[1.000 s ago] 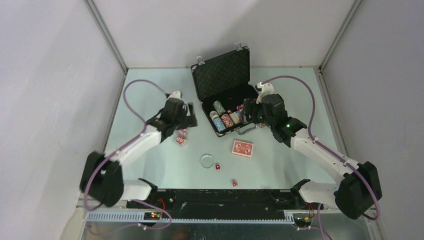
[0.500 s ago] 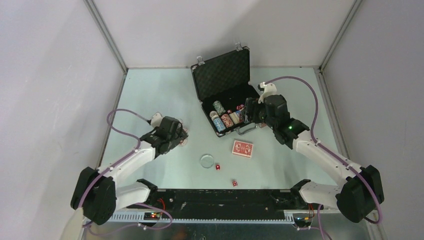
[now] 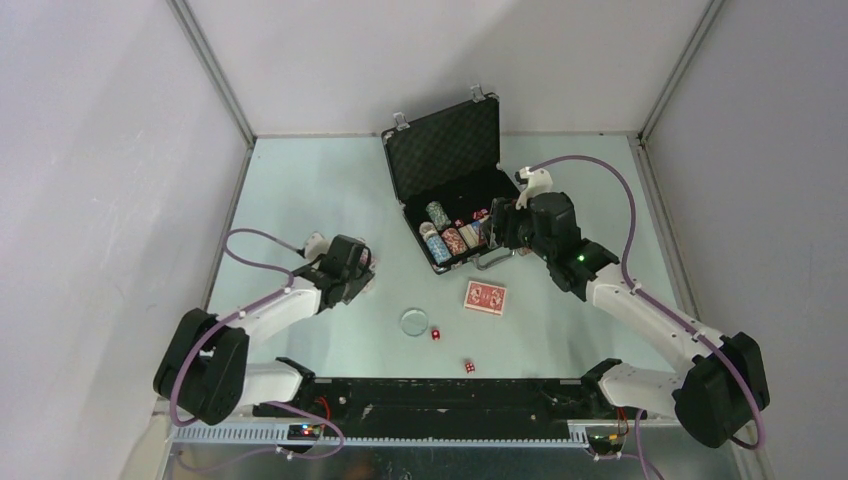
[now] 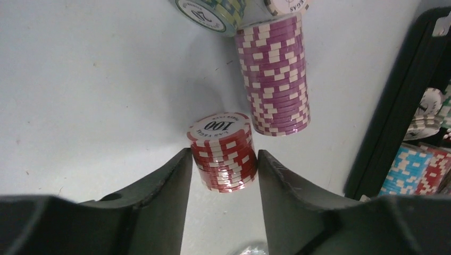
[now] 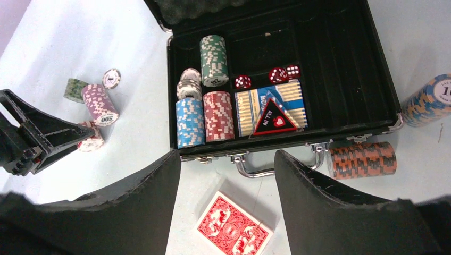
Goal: Pack up texas hold em set
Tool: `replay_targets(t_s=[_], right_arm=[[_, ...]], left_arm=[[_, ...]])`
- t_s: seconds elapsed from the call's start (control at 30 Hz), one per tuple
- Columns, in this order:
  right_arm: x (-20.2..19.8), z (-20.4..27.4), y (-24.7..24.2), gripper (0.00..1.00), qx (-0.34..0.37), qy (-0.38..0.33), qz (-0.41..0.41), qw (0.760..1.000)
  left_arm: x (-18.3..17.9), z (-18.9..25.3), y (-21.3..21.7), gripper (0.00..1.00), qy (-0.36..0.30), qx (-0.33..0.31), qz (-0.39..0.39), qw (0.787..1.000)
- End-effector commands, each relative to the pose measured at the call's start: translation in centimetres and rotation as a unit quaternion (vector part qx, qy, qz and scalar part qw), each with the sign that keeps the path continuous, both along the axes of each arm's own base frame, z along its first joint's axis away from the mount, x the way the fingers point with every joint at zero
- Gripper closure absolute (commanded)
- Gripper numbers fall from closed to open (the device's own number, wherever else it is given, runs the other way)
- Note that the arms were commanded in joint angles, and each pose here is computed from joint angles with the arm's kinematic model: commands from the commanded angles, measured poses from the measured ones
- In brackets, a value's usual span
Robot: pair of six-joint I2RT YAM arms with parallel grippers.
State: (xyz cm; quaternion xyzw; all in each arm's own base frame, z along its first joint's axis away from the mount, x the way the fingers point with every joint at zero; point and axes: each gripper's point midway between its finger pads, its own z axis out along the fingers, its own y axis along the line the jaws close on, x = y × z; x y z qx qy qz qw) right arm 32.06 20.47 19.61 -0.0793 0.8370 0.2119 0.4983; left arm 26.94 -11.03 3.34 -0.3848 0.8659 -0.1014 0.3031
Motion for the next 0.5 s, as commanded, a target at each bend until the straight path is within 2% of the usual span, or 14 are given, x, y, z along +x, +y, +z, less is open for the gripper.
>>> replay_targets(t_s=[0.0, 0.07, 0.13, 0.33, 0.47], right_arm=[[0.2, 2.3, 0.5, 0.33, 0.028, -0.032, 0.006, 0.999], [0.2, 2.3, 0.4, 0.33, 0.028, -0.032, 0.006, 0.999], [0.2, 2.4, 0.5, 0.33, 0.029, -0.033, 0.008, 0.999], [0.1, 2.4, 0.7, 0.34, 0.031, -0.032, 0.014, 0.999], [0.1, 2.4, 0.8, 0.34, 0.034, -0.031, 0.015, 0.999]], left_arm=[[0.7, 0.4, 1.4, 0.53, -0.015, 0.025, 0.033, 0.999], [0.1, 0.4, 2.2, 0.62, -0.005, 0.041, 0.041, 0.998], [-0.5, 0.6, 2.7, 0.67, -0.004, 0.050, 0.043, 0.998], [-1.4, 3.1, 4.0, 0.68, -0.033, 0.065, 0.037, 0.997], [-1.6, 4.9, 3.5, 0.66, -0.048, 0.051, 0.017, 0.997]])
